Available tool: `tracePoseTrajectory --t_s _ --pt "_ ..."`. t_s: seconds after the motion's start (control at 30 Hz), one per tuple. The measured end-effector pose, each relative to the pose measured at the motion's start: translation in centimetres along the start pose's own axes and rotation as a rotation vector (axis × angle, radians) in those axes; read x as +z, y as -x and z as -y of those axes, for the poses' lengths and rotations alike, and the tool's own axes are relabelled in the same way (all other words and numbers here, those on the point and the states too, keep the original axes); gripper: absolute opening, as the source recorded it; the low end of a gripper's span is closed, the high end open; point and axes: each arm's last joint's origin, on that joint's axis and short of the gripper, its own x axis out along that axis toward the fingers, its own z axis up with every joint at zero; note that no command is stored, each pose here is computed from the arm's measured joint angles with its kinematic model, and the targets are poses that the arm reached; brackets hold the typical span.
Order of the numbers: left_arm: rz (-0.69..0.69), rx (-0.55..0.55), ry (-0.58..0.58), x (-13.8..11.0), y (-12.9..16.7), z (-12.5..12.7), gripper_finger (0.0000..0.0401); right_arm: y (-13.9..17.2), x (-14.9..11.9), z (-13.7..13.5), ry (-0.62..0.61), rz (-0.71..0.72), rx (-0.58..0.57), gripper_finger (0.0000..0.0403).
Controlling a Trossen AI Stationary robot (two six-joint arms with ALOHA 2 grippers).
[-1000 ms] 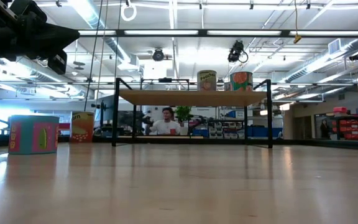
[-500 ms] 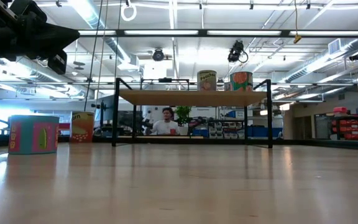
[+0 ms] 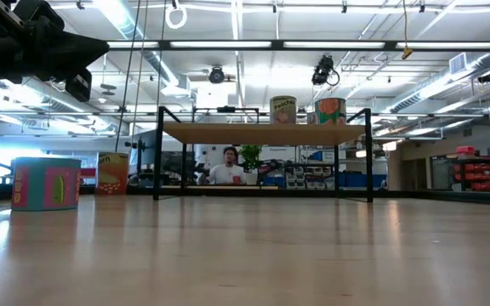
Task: Pick and place cans onto a shelf
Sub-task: Put the canned peaches on the shelf aligned with the other canned peaches
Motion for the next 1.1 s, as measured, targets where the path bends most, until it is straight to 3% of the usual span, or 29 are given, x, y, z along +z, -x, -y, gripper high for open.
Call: tracePoseTrajectory --t_s 0.33,0.73,0.93,1.1 --pt "0.000 0.000 0.000 0.0 0.0 0.0 0.0023 -1.4 0.9 -0.2 0.053 -0.030 -0.024 0.0389" --pt "0.000 0.000 0.000 0.0 0.0 0.0 0.0023 -2.9 1.2 1.0 0.255 -0.108 0.007 0.0319" --pt "0.000 0.000 0.001 0.0 0.0 0.0 0.0023 0.6 3.7 2.4 0.393 -0.095 0.006 0.0316" --pt "0.000 0.000 0.000 0.0 0.0 0.0 0.0023 4.4 7.6 4.8 0.543 -0.011 -0.043 0.0317"
